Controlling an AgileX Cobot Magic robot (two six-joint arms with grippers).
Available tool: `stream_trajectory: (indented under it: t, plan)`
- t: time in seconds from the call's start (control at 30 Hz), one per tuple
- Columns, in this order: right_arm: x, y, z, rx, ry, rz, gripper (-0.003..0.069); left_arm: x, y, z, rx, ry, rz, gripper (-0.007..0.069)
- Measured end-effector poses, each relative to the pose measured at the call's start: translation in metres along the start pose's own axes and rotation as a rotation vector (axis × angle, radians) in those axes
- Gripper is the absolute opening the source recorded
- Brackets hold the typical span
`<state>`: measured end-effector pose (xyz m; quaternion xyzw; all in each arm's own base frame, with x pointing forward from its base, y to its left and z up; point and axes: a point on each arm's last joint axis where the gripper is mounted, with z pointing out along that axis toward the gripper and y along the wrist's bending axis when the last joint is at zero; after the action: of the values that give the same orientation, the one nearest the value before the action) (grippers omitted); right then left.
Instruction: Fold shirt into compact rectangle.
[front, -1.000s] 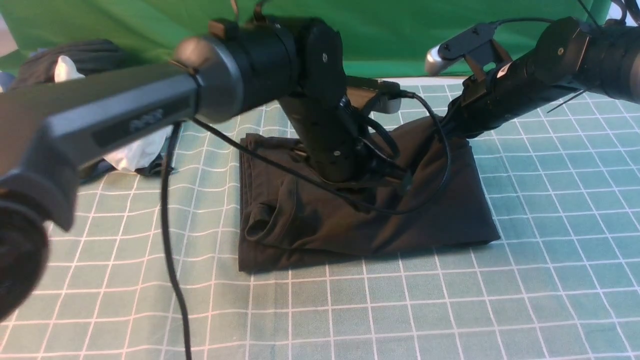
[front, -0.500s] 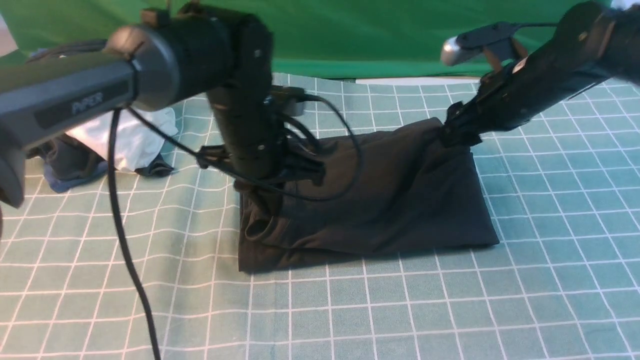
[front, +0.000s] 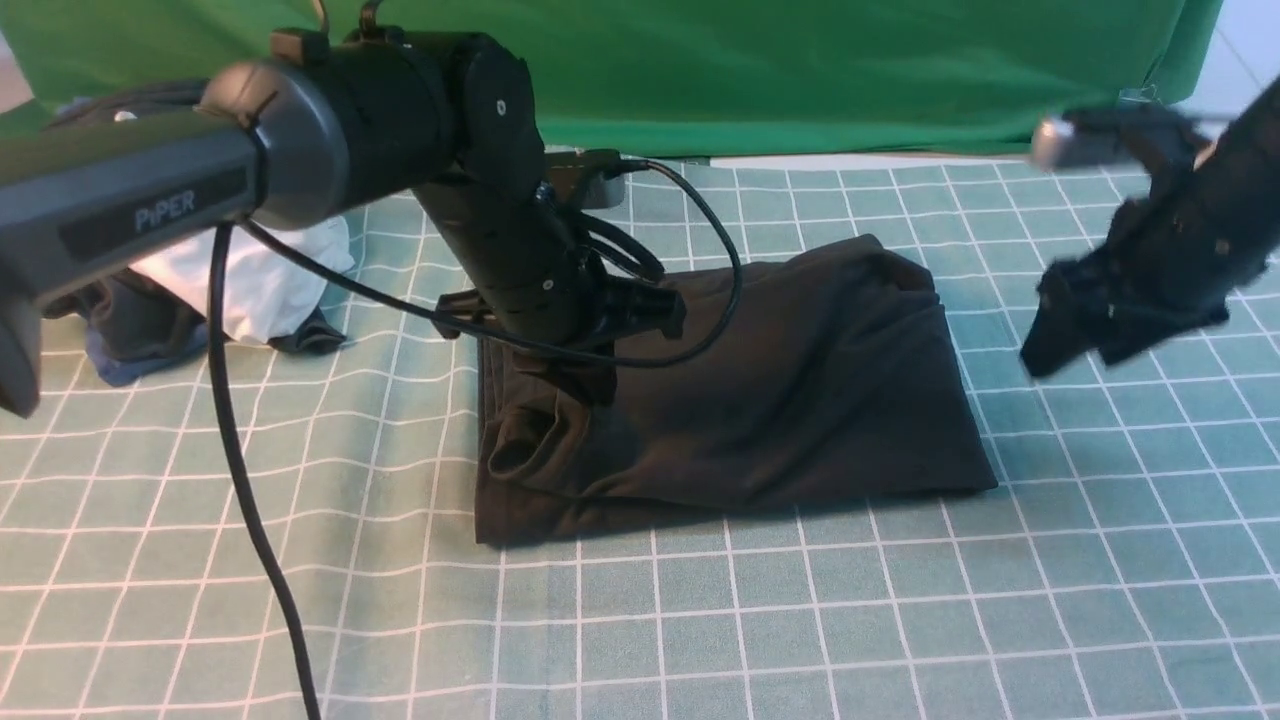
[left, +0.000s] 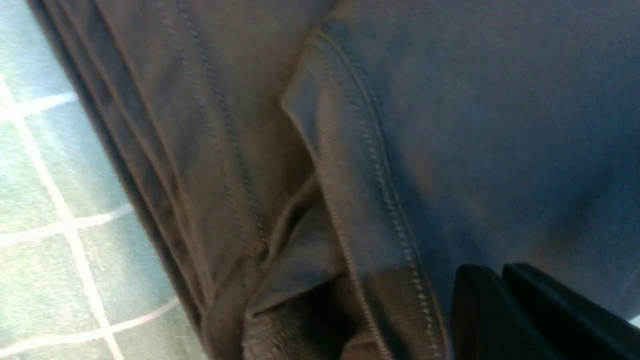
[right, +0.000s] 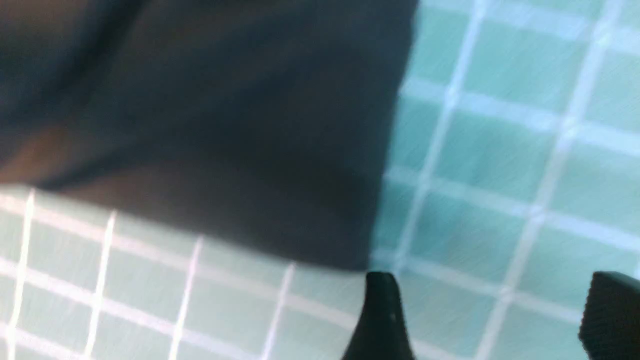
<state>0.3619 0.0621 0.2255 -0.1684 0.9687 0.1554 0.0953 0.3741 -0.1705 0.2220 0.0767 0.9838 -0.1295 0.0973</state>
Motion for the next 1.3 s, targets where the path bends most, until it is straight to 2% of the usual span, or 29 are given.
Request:
stream_trajectory:
  t: [0.1,0.37,0.7,0.9,1.07,1.3]
  plan:
    - [0.008,0.007,0.014,-0.048,0.018,-0.006,0.0487,-0.008,-0.002,-0.012,0.022,-0.023,0.023,0.0012]
    - [0.004,0.019,0.037,-0.050,-0.009,-0.037,0.0487,-0.052,-0.030,-0.057,0.136,-0.174,0.085,0.0012]
    - [0.005,0.017,0.047,-0.058,0.023,-0.018,0.0487,-0.092,-0.058,-0.024,0.192,-0.161,0.166,0.0012]
    - [0.005,0.018,0.047,-0.061,0.028,-0.019,0.0487,-0.081,-0.047,-0.015,0.109,-0.105,0.150,0.0012]
    - [0.006,0.018,0.047,-0.063,0.032,-0.020,0.0487,-0.035,-0.019,0.003,-0.011,0.090,0.110,0.0012]
    - [0.006,0.019,0.048,-0.064,0.034,-0.027,0.0487,0.004,0.003,0.040,-0.068,0.205,0.077,0.0012]
